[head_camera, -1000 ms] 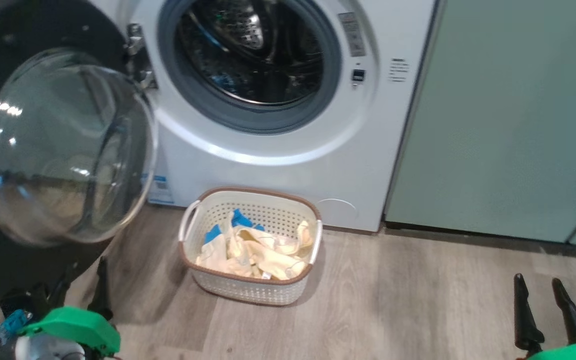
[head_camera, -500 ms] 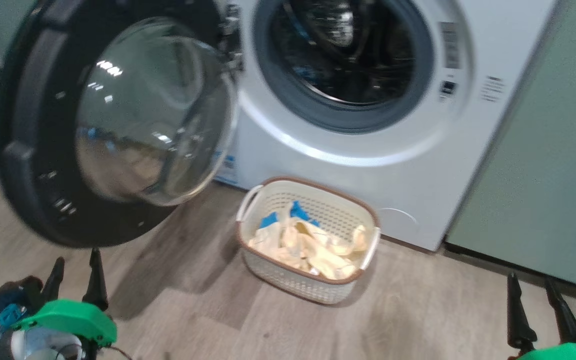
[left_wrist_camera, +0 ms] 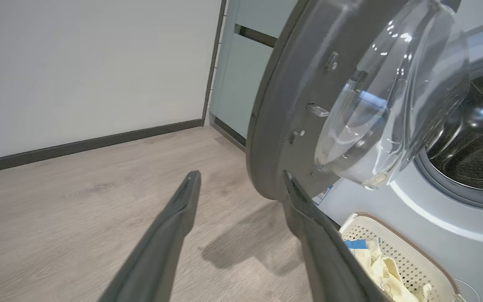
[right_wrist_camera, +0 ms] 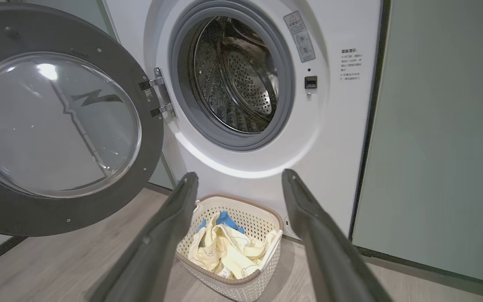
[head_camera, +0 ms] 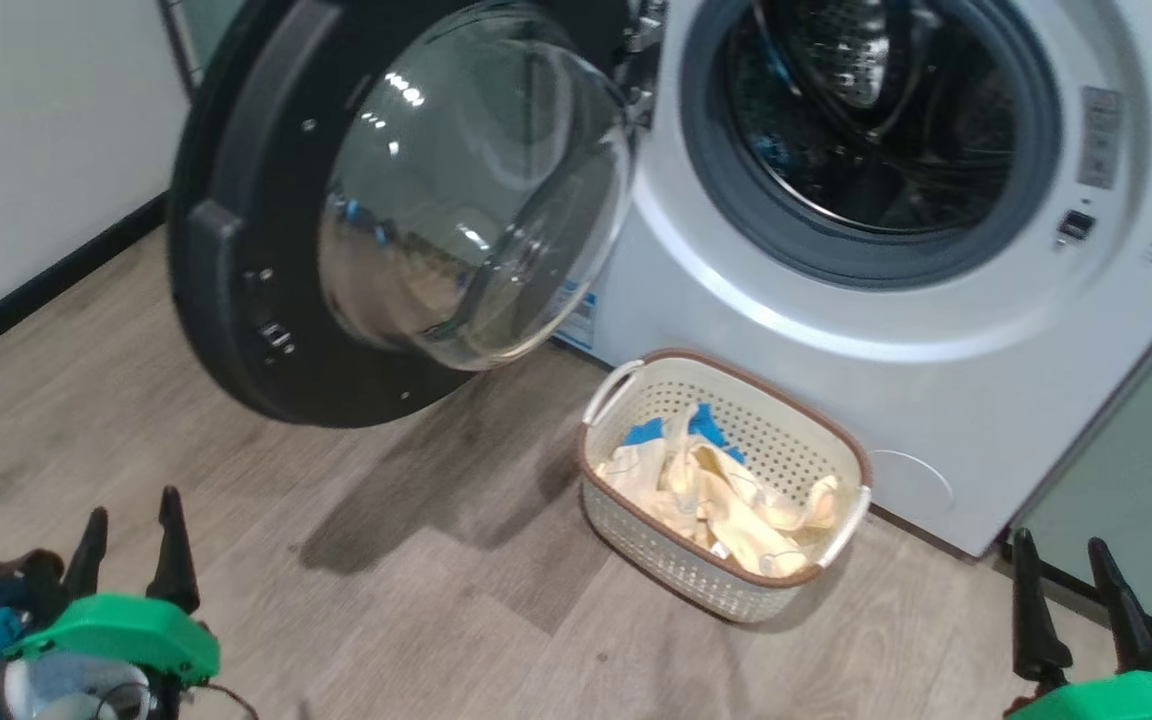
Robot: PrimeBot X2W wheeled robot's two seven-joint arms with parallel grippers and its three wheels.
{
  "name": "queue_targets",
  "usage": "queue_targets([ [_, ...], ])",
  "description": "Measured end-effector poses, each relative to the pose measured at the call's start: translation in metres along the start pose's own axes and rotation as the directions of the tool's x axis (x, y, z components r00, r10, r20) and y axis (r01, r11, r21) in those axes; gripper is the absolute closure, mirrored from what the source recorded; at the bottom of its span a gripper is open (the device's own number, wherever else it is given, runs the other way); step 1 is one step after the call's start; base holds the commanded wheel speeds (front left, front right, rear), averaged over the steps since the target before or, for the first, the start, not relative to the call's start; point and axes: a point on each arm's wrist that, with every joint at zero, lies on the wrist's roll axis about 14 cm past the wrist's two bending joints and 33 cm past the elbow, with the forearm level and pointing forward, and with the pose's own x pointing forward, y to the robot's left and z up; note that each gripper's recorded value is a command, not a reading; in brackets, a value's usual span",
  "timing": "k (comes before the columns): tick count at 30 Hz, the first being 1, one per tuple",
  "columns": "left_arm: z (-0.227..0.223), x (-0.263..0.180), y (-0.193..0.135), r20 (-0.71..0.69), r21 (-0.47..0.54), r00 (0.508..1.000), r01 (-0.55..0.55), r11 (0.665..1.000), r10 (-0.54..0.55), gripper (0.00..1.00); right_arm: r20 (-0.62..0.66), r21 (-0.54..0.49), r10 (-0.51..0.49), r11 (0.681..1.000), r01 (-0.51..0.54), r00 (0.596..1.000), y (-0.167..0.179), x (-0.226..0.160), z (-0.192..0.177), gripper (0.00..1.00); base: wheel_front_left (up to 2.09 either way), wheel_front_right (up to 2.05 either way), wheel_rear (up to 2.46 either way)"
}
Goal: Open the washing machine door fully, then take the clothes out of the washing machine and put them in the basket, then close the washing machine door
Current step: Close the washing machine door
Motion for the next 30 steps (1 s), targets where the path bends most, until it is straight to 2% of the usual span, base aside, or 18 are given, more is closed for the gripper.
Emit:
queue_targets([
  [4,0.004,-0.006,0.019,0.012,-0.003,0.999,-0.053,0.999,0.053,0.00,-0.014,0.004,0.035,0.999,-0.034,0.999,0.010,0.007,-0.005,0.00,0.00,0.00,0.00],
  [9,0.010,-0.008,0.026,0.029,-0.007,0.997,-0.074,0.997,0.074,0.00,-0.017,0.005,0.044,0.999,-0.044,0.999,0.014,0.009,-0.006,0.00,0.00,0.00,0.00],
  [10,0.011,-0.008,0.028,0.032,-0.009,0.996,-0.081,0.997,0.081,0.14,-0.017,0.005,0.044,0.999,-0.044,0.999,0.014,0.009,-0.006,0.00,0.00,0.00,0.00],
  [12,0.013,-0.008,0.034,0.039,-0.032,0.994,-0.099,0.995,0.100,0.76,-0.017,0.005,0.044,0.999,-0.044,0.999,0.014,0.009,-0.006,0.00,0.00,0.00,0.00],
  [13,0.014,-0.008,0.036,0.043,-0.058,0.993,-0.108,0.992,0.111,1.00,-0.017,0.006,0.044,0.999,-0.044,0.999,0.014,0.008,-0.006,0.00,0.00,0.00,0.00],
  [17,0.010,-0.009,0.053,0.029,-0.211,0.985,-0.158,0.965,0.168,1.00,-0.017,0.008,0.034,0.999,-0.034,0.999,0.011,0.005,-0.006,0.00,0.00,0.00,0.00],
  [18,0.007,-0.009,0.061,0.010,-0.290,0.980,-0.189,0.938,0.200,1.00,-0.016,0.008,0.029,1.000,-0.029,0.999,0.010,0.005,-0.006,0.00,0.00,0.00,0.00],
  [19,0.005,-0.008,0.071,-0.011,-0.392,0.970,-0.228,0.891,0.243,1.00,-0.017,0.009,0.024,1.000,-0.024,1.000,0.008,0.004,-0.006,0.00,0.00,0.00,0.00],
  [21,0.006,-0.002,0.085,-0.034,-0.505,0.958,-0.263,0.822,0.286,1.00,-0.018,0.010,0.016,1.000,-0.016,1.000,0.006,0.002,-0.007,0.00,0.00,0.00,0.00],
  [23,0.018,0.009,0.099,-0.032,-0.623,0.947,-0.270,0.735,0.321,1.00,-0.022,0.012,0.008,1.000,-0.007,1.000,0.003,0.000,-0.008,0.00,0.00,0.00,0.00],
  [25,0.033,0.021,0.114,-0.023,-0.663,0.941,-0.267,0.700,0.337,1.00,-0.023,0.013,-0.003,1.000,0.003,1.000,0.000,-0.002,-0.009,0.00,0.00,0.00,0.00],
  [30,0.049,0.035,0.148,-0.053,-0.769,0.922,-0.283,0.573,0.384,1.00,-0.024,0.014,-0.039,0.999,0.039,0.999,-0.012,-0.009,-0.009,0.00,0.00,0.00,0.00],
])
